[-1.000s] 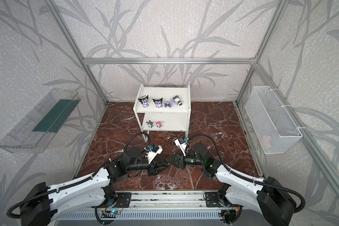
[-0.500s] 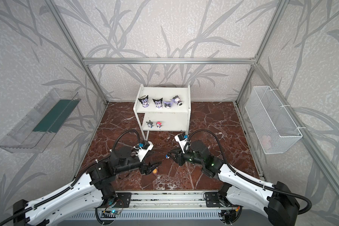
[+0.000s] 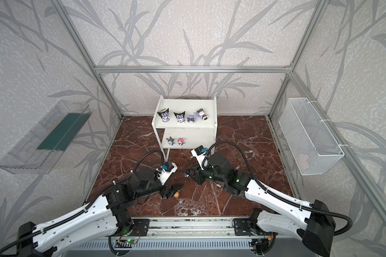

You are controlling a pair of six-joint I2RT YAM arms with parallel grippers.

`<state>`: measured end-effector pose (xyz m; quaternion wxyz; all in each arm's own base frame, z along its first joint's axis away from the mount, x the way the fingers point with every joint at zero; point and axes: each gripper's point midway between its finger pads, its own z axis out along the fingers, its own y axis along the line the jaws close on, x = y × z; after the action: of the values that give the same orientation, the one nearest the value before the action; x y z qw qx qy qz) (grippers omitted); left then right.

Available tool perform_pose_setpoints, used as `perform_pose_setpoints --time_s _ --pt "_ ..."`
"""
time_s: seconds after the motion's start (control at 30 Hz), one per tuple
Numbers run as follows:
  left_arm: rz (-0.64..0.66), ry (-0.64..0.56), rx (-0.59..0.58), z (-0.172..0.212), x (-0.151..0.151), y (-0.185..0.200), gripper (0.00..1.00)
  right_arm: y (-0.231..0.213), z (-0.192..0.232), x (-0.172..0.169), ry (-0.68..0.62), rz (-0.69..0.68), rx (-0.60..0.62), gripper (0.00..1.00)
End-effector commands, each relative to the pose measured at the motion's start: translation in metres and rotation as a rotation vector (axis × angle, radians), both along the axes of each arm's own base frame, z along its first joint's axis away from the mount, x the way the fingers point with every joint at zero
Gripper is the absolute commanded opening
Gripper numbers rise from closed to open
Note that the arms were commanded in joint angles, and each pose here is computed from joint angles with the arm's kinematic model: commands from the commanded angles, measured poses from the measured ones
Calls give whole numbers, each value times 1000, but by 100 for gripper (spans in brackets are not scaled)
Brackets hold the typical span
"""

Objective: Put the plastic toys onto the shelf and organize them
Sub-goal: 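Close the right gripper on the penguin held up by the left gripper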

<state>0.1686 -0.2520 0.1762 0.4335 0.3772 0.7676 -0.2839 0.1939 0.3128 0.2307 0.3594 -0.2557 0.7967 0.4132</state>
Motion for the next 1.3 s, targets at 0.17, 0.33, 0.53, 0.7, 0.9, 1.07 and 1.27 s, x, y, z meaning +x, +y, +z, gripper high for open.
perform_pose_setpoints --time_s 0.17,0.33,0.53,0.7,0.9,1.07,1.27 --pt "-141 -176 -160 27 -9 -27 65 -1 -3 -9 129 -12 -14 26" --pt "-160 -204 -161 26 -8 -32 67 4 -3 -12 173 -1 4 25" --pt "-190 -207 -166 23 -9 -39 58 8 1 -15 195 17 30 25" --pt "-218 -192 -156 18 -10 -45 52 7 8 -17 191 23 54 24" --pt "-208 -190 -142 14 -8 -46 33 8 11 -20 197 33 72 24" --pt "-207 -189 -142 13 -8 -44 17 8 15 -21 195 34 87 24" --pt "-168 -183 -210 21 -8 -40 10 8 27 -24 113 77 126 39"
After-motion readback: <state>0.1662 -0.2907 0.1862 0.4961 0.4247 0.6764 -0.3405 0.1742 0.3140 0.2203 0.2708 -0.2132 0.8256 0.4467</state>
